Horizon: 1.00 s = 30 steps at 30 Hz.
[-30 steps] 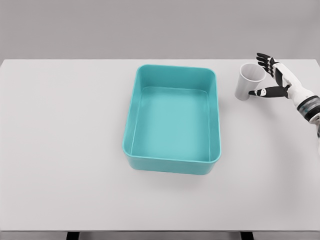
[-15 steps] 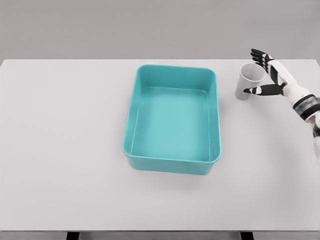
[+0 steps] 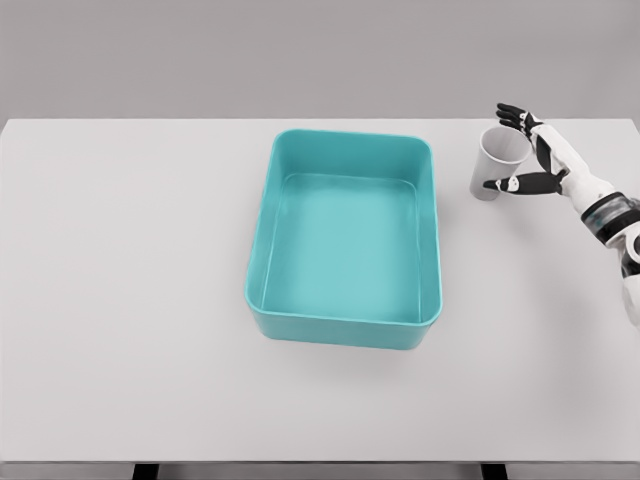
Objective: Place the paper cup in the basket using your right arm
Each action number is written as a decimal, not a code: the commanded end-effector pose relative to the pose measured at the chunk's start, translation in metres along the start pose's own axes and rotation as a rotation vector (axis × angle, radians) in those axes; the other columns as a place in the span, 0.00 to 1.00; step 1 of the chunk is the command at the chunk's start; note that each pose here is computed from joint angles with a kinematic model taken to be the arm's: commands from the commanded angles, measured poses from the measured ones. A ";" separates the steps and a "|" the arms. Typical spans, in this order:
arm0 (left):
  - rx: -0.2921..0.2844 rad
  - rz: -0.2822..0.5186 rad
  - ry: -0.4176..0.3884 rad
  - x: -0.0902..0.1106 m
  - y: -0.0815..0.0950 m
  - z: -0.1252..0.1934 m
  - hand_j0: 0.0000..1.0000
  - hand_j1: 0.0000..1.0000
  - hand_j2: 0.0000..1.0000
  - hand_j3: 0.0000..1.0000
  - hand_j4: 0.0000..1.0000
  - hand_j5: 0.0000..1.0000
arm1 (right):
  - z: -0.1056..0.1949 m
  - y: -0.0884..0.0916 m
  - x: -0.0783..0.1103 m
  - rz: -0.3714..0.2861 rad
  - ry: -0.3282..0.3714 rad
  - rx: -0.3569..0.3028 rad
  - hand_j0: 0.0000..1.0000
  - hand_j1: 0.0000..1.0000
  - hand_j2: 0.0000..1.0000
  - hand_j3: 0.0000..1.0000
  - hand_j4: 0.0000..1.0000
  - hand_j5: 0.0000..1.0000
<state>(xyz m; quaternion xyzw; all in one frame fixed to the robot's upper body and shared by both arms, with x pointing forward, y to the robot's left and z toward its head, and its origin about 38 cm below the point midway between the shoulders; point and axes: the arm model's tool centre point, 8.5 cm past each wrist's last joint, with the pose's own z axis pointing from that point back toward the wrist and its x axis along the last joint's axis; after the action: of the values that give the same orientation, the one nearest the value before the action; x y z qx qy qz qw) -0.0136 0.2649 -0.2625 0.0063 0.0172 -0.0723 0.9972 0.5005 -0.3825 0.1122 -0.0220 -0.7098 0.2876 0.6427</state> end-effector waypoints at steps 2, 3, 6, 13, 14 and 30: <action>0.000 0.000 0.000 0.000 0.000 0.000 1.00 1.00 1.00 1.00 1.00 1.00 | 0.000 0.000 0.000 -0.003 -0.004 0.000 0.82 0.82 0.82 0.82 0.82 0.82; 0.000 0.000 0.000 0.000 0.000 0.000 1.00 1.00 1.00 1.00 1.00 1.00 | 0.000 0.000 0.000 -0.003 -0.005 0.000 0.81 0.81 0.81 0.81 0.81 0.81; 0.000 0.000 0.000 0.000 0.000 0.000 1.00 1.00 1.00 1.00 1.00 1.00 | 0.001 0.001 0.000 -0.002 -0.007 0.004 0.72 0.72 0.72 0.72 0.72 0.72; 0.000 0.000 0.000 0.000 0.000 0.000 1.00 1.00 1.00 1.00 1.00 1.00 | 0.001 -0.001 0.012 0.030 -0.078 0.010 0.63 0.63 0.63 0.63 0.63 0.63; 0.000 0.000 0.000 0.000 0.000 0.000 1.00 1.00 1.00 1.00 1.00 1.00 | 0.000 -0.001 0.015 0.033 -0.086 0.011 0.63 0.63 0.63 0.63 0.63 0.63; 0.001 0.000 0.000 0.000 0.000 0.000 1.00 1.00 1.00 1.00 1.00 1.00 | -0.004 -0.004 0.078 0.129 -0.273 0.077 0.64 0.64 0.64 0.64 0.64 0.64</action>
<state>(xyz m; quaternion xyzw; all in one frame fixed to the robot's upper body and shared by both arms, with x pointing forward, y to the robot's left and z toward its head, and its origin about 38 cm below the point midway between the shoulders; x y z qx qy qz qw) -0.0137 0.2649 -0.2625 0.0064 0.0172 -0.0723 0.9972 0.4928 -0.3550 0.1729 -0.0049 -0.7691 0.3506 0.5344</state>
